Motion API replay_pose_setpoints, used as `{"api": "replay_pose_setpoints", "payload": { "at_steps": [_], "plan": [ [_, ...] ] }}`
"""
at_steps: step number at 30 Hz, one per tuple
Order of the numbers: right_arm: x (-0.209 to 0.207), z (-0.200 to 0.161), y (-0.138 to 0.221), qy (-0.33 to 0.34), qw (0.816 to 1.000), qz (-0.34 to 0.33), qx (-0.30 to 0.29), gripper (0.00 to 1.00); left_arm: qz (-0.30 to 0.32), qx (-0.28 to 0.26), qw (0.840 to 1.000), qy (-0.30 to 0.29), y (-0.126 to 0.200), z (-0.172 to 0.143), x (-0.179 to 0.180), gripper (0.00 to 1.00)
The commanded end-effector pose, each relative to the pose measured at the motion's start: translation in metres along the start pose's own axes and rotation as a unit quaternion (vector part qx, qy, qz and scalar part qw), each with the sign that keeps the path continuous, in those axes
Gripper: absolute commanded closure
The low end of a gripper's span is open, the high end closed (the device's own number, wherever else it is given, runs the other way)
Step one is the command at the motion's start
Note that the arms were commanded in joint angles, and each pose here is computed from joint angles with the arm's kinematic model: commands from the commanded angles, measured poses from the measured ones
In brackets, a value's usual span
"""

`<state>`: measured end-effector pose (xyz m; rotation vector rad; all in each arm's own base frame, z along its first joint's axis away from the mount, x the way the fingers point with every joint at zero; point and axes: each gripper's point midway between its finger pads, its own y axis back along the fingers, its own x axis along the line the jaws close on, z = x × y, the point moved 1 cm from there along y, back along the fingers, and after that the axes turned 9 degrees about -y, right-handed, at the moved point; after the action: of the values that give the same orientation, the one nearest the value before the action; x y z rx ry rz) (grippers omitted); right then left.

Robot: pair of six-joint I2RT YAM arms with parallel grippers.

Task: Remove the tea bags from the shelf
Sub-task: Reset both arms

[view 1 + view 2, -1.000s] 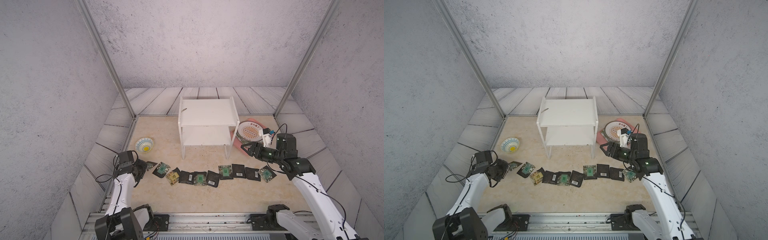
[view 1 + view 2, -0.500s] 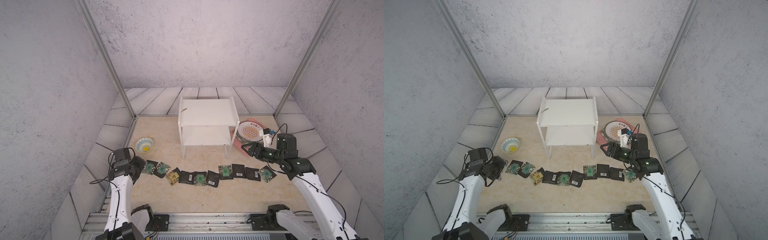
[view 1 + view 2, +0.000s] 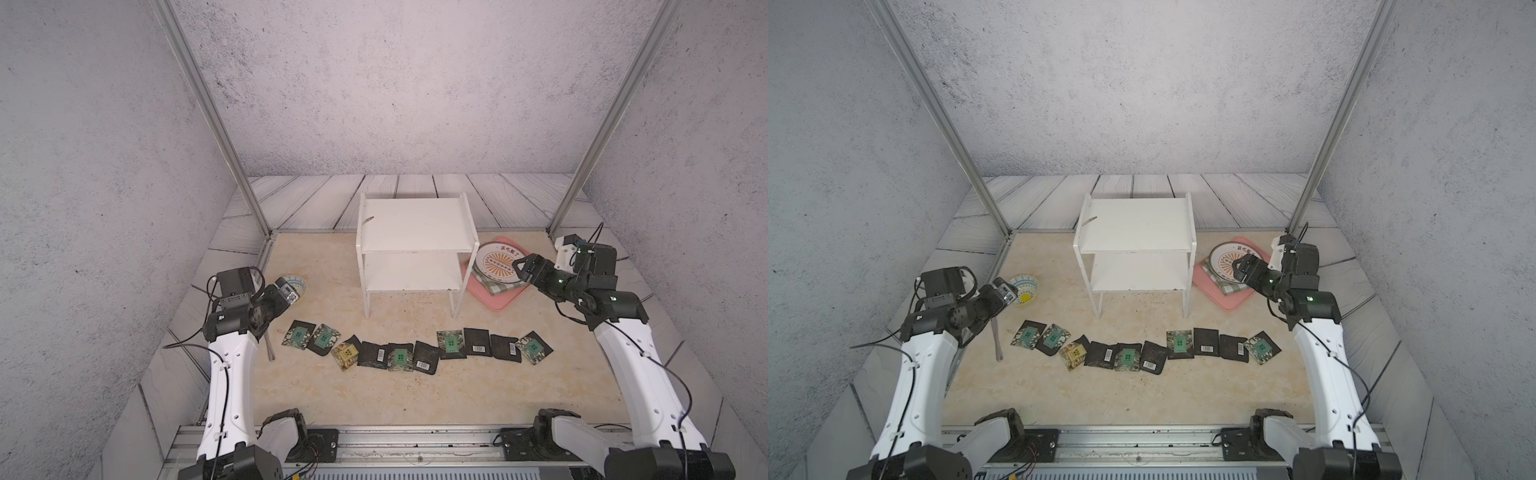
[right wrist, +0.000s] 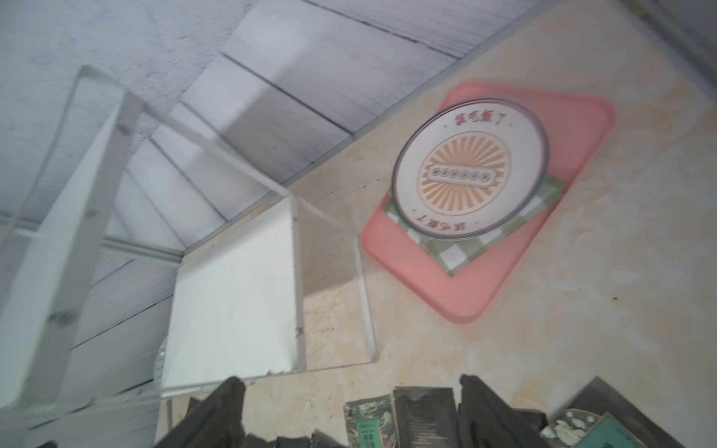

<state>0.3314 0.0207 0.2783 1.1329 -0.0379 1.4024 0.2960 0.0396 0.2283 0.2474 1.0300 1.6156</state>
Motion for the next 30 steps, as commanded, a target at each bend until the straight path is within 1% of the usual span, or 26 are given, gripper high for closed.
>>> {"api": "replay_pose_setpoints", "payload": {
  "at_steps": [1, 4, 5, 7, 9, 10, 11, 12, 14, 16, 18, 20, 21, 23, 24, 25, 26, 27, 28, 30],
  "plan": [
    [-0.041, 0.023, -0.01, -0.008, 0.994, -0.101, -0.049, 0.08, 0.039, -0.031, 0.995, -0.082, -0.001, 0.025, -0.008, 0.02],
    [-0.071, 0.039, -0.019, 0.016, 0.98, -0.177, -0.087, 0.08, 0.064, -0.06, 0.989, -0.121, -0.012, 0.041, -0.014, 0.02],
    [-0.082, 0.041, -0.02, 0.028, 0.974, -0.205, -0.097, 0.08, 0.065, -0.074, 0.986, -0.132, -0.018, 0.045, -0.015, 0.02],
    [-0.102, 0.047, -0.021, 0.035, 0.959, -0.246, -0.136, 0.08, 0.053, -0.107, 0.98, -0.16, -0.031, 0.047, -0.018, 0.02],
    [-0.111, 0.05, -0.026, 0.066, 0.95, -0.246, -0.179, 0.08, 0.042, -0.125, 0.972, -0.195, -0.047, 0.042, -0.018, 0.02],
    [-0.119, 0.049, -0.03, 0.08, 0.945, -0.247, -0.199, 0.01, 0.043, -0.124, 0.968, -0.213, -0.057, 0.038, -0.017, 0.02],
    [-0.126, 0.049, -0.033, 0.087, 0.939, -0.255, -0.215, 0.01, 0.051, -0.118, 0.967, -0.222, -0.068, 0.033, -0.011, 0.02],
    [-0.133, 0.046, -0.037, 0.089, 0.936, -0.263, -0.219, 0.01, 0.058, -0.114, 0.966, -0.225, -0.078, 0.03, -0.007, 0.02],
    [-0.148, 0.036, -0.051, 0.096, 0.934, -0.28, -0.199, 0.01, 0.07, -0.112, 0.963, -0.234, -0.099, 0.021, 0.003, 0.02],
    [-0.156, 0.026, -0.066, 0.106, 0.936, -0.278, -0.19, 0.01, 0.065, -0.114, 0.962, -0.241, -0.114, 0.015, 0.005, 0.02],
    [-0.159, 0.018, -0.075, 0.129, 0.931, -0.27, -0.208, 0.01, 0.058, -0.124, 0.961, -0.24, -0.126, 0.01, 0.007, 0.02],
    [-0.161, 0.009, -0.086, 0.143, 0.932, -0.253, -0.218, 0.01, 0.054, -0.135, 0.959, -0.244, -0.137, 0.007, 0.008, 0.02],
    [-0.158, 0.005, -0.092, 0.15, 0.933, -0.239, -0.221, 0.01, 0.053, -0.14, 0.957, -0.25, -0.14, 0.005, 0.008, 0.02],
    [-0.15, -0.006, -0.104, 0.173, 0.935, -0.2, -0.236, 0.01, 0.048, -0.169, 0.948, -0.265, -0.145, 0.004, 0.005, 0.02],
    [-0.147, -0.012, -0.109, 0.186, 0.934, -0.188, -0.239, 0.01, 0.045, -0.179, 0.945, -0.27, -0.148, 0.001, 0.004, 0.02],
    [-0.143, -0.017, -0.116, 0.207, 0.93, -0.183, -0.244, 0.01, 0.036, -0.187, 0.941, -0.279, -0.152, -0.002, 0.002, 0.02],
    [-0.136, -0.022, -0.124, 0.23, 0.929, -0.165, -0.237, 0.01, 0.029, -0.19, 0.938, -0.288, -0.155, -0.005, -0.001, 0.02],
    [-0.131, -0.032, -0.134, 0.254, 0.931, -0.155, -0.209, 0.01, 0.02, -0.19, 0.936, -0.295, -0.16, -0.009, -0.003, 0.02],
    [-0.125, -0.035, -0.14, 0.271, 0.928, -0.147, -0.21, 0.01, 0.011, -0.193, 0.932, -0.305, -0.163, -0.01, -0.007, 0.02],
    [-0.129, -0.034, -0.141, 0.27, 0.92, -0.148, -0.243, 0.01, 0.003, -0.182, 0.93, -0.319, -0.165, -0.021, -0.009, 0.02]
  ]
}}
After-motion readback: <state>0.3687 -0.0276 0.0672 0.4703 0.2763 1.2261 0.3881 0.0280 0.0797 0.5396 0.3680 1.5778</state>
